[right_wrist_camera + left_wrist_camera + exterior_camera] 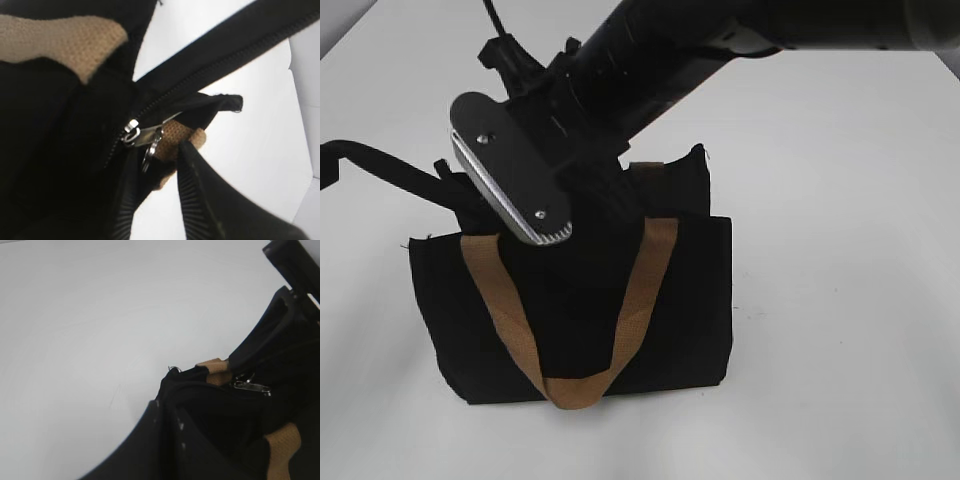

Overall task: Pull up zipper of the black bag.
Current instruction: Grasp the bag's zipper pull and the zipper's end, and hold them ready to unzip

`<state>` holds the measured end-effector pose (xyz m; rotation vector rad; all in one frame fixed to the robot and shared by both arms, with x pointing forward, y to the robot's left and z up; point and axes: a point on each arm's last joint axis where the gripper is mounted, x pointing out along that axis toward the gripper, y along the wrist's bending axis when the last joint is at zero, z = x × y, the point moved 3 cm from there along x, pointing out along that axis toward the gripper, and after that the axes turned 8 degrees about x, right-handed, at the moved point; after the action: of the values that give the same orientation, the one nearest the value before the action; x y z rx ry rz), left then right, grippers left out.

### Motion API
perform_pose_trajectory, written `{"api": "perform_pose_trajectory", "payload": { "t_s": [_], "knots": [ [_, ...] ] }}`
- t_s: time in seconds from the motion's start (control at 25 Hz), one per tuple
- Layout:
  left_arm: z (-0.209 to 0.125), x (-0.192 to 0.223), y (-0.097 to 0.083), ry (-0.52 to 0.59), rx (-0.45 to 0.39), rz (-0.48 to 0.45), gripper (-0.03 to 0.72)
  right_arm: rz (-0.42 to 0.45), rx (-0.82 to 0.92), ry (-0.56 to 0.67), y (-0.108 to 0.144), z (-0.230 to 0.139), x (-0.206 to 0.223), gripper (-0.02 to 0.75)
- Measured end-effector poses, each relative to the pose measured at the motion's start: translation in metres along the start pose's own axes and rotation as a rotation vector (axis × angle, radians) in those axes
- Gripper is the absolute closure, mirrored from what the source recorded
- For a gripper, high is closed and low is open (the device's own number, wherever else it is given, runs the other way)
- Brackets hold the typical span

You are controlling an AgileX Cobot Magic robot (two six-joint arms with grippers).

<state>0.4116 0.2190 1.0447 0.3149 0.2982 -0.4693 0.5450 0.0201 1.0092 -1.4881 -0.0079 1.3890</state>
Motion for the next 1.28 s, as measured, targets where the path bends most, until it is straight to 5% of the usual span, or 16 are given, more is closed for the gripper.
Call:
{"api": "perform_pose_trajectory", "payload": {
  "t_s": [0.2, 0.48, 0.96, 1.28],
  "knots": [
    [0.000, 0.000, 0.000, 0.000, -0.001, 0.000, 0.685, -0.001, -0.100, -0.004, 0.000, 0.000, 0.000, 0.521],
    [-0.005, 0.009, -0.002, 0.039, -0.001, -0.011, 0.685, -0.005, -0.122, -0.012, -0.001, 0.001, 0.000, 0.739],
    [-0.007, 0.009, -0.001, 0.054, 0.004, -0.009, 0.685, -0.021, 0.062, 0.000, -0.009, -0.004, -0.033, 0.739],
    [-0.018, 0.007, -0.001, 0.145, 0.012, -0.003, 0.685, 0.180, 0.400, 0.091, 0.013, -0.025, -0.077, 0.739]
  ]
}}
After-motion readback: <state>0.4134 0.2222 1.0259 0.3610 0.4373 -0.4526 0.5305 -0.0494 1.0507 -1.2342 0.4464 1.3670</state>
